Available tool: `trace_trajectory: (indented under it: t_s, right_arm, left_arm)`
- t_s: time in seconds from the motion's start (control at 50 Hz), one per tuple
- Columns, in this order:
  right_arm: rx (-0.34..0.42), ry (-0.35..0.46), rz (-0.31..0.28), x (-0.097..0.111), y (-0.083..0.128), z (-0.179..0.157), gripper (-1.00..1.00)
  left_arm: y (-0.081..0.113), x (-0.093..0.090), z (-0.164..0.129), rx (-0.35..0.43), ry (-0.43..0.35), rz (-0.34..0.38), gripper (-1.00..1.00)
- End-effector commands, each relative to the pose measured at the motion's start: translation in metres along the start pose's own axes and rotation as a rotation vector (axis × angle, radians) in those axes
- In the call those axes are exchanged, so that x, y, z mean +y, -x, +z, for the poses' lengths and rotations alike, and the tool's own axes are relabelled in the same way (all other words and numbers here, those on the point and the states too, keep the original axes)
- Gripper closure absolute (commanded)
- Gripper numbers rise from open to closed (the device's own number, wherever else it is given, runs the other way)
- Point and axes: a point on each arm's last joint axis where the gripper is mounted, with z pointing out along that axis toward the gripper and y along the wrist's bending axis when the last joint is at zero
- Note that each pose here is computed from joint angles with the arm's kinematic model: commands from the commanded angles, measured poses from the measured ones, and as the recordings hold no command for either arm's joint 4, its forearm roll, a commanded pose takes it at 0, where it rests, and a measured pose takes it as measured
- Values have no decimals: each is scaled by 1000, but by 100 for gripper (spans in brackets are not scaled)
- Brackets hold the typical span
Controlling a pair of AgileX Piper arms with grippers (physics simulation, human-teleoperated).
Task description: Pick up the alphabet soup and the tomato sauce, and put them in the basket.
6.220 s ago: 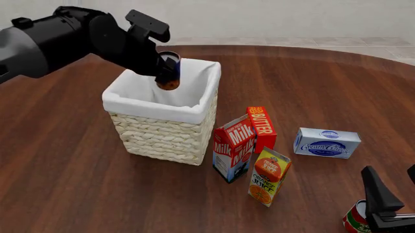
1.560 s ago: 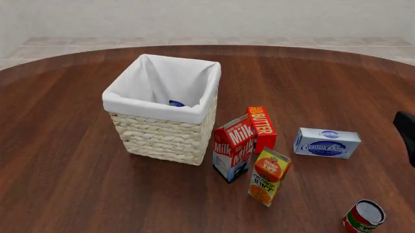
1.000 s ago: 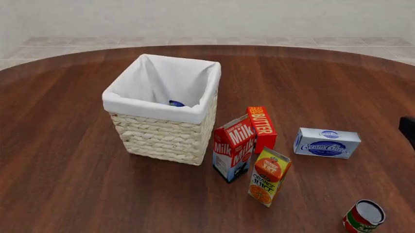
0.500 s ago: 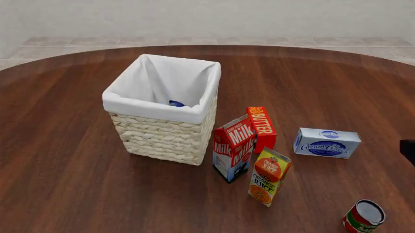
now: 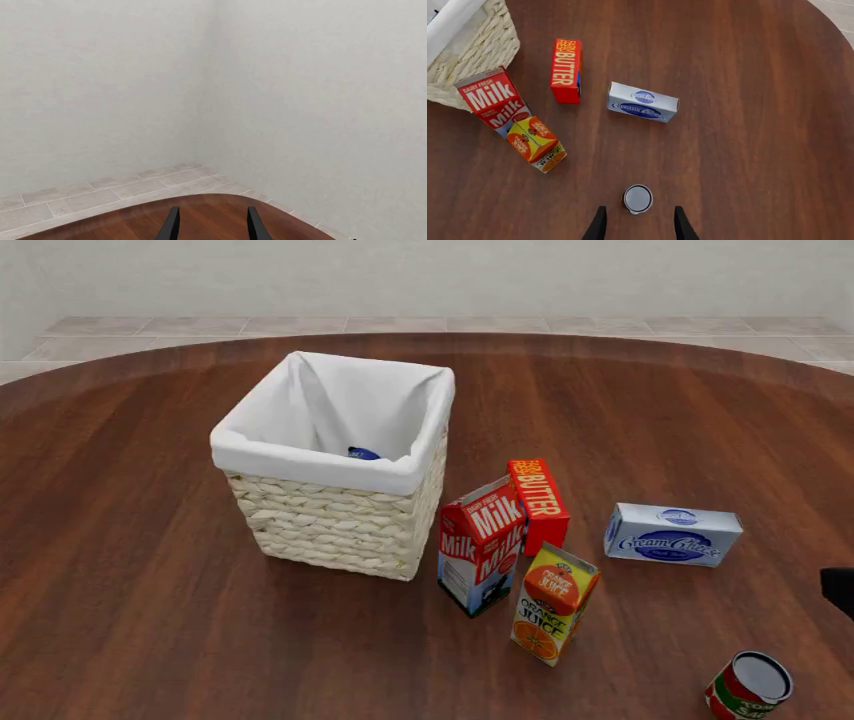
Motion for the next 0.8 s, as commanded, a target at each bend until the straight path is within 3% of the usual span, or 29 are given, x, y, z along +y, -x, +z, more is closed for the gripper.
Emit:
trace_trajectory:
  t_s: [0.02, 0.18, 0.46, 0.8]
  right_arm:
    - [77, 21, 14, 2, -6, 7, -100]
    - [99, 13, 20, 2, -12, 9, -100]
    - [183, -14, 68, 2, -35, 42, -100]
    - [225, -4, 106, 7, -55, 65, -100]
  left_arm:
    - [0, 0, 0, 0, 0, 0, -100]
    - [0, 0, 0, 0, 0, 0, -100]
    - [0, 0, 0, 0, 0, 0, -100]
    - [0, 0, 0, 0, 0, 0, -100]
